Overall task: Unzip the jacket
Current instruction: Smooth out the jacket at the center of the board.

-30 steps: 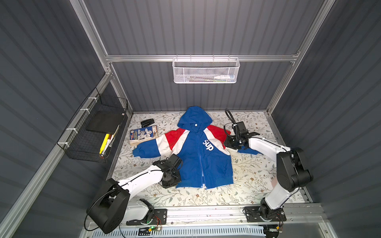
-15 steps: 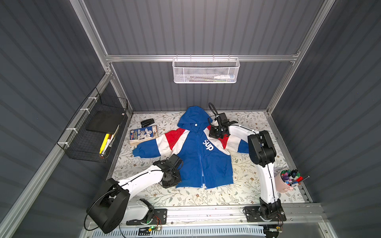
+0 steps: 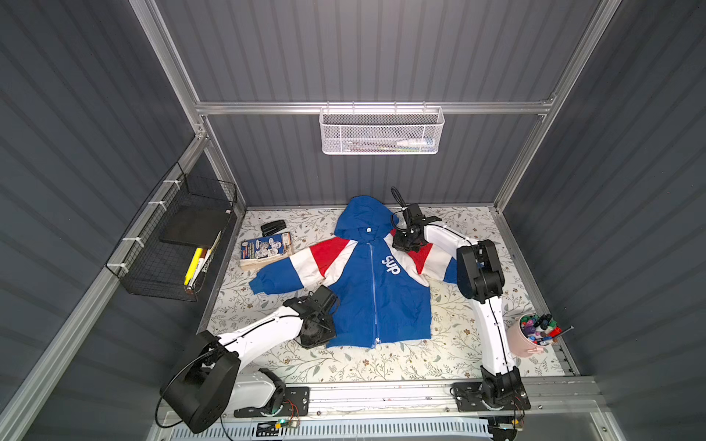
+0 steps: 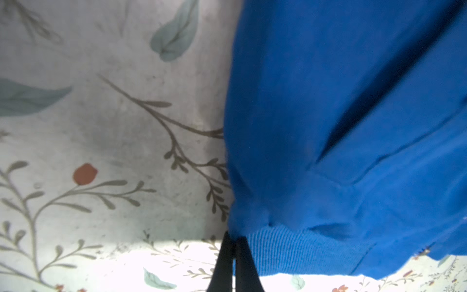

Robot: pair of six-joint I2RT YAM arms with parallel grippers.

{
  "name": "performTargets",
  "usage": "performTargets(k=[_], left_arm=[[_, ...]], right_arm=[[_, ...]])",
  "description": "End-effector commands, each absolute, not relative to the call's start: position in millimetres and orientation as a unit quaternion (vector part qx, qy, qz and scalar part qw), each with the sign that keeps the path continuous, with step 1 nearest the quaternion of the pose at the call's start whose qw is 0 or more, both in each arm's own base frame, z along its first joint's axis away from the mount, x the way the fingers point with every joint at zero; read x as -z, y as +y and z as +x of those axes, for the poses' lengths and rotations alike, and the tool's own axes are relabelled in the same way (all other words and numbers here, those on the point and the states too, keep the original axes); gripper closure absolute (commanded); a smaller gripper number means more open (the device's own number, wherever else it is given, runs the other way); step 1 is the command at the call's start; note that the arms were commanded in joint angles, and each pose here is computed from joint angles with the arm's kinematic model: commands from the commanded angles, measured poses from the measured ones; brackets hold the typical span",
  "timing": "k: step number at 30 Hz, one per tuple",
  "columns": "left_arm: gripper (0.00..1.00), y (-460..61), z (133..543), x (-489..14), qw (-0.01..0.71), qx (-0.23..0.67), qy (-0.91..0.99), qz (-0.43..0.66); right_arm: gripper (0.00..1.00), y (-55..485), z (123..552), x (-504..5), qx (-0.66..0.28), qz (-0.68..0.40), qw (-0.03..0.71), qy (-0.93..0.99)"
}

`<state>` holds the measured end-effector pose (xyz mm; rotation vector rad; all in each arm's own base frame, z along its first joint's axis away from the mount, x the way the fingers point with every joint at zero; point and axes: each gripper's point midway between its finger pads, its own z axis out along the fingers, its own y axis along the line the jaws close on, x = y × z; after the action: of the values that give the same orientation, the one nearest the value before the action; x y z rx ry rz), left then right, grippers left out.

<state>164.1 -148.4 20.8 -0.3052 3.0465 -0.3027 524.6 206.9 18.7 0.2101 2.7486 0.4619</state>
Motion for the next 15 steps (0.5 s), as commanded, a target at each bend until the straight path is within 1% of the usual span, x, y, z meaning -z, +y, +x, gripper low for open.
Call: performTargets(k=[1, 5, 7, 8, 11, 12, 15], left_arm=[[1.0, -144, 160, -19, 0.026, 0.082, 0.992, -0.092], [1.0, -144, 160, -18, 0.024, 0.082, 0.992, -0.092], [1.0, -146, 161, -20, 0.028, 0.086, 0.992, -0.09], [0.94, -149, 165, -22, 0.032, 0.093, 0.992, -0.085], [0.59, -162, 187, -47, 0.072, 0.113, 0.988, -0.073], [0.5, -167, 199, -61, 0.096, 0.121, 0.985, -0.074], [0.35, -182, 234, -106, 0.162, 0.148, 0.972, -0.083]], right_arm=[[1.0, 158, 504, 30, -0.085, 0.113, 0.114, 0.983], [1.0, 155, 505, 33, -0.09, 0.113, 0.111, 0.983], [1.0, 161, 506, 32, -0.112, 0.103, 0.109, 0.982], [1.0, 170, 506, 28, -0.134, 0.09, 0.109, 0.981], [1.0, 193, 507, 6, -0.197, 0.053, 0.125, 0.971], [1.0, 198, 507, -4, -0.209, 0.042, 0.136, 0.968], [0.97, 206, 503, -43, -0.24, 0.022, 0.166, 0.956]])
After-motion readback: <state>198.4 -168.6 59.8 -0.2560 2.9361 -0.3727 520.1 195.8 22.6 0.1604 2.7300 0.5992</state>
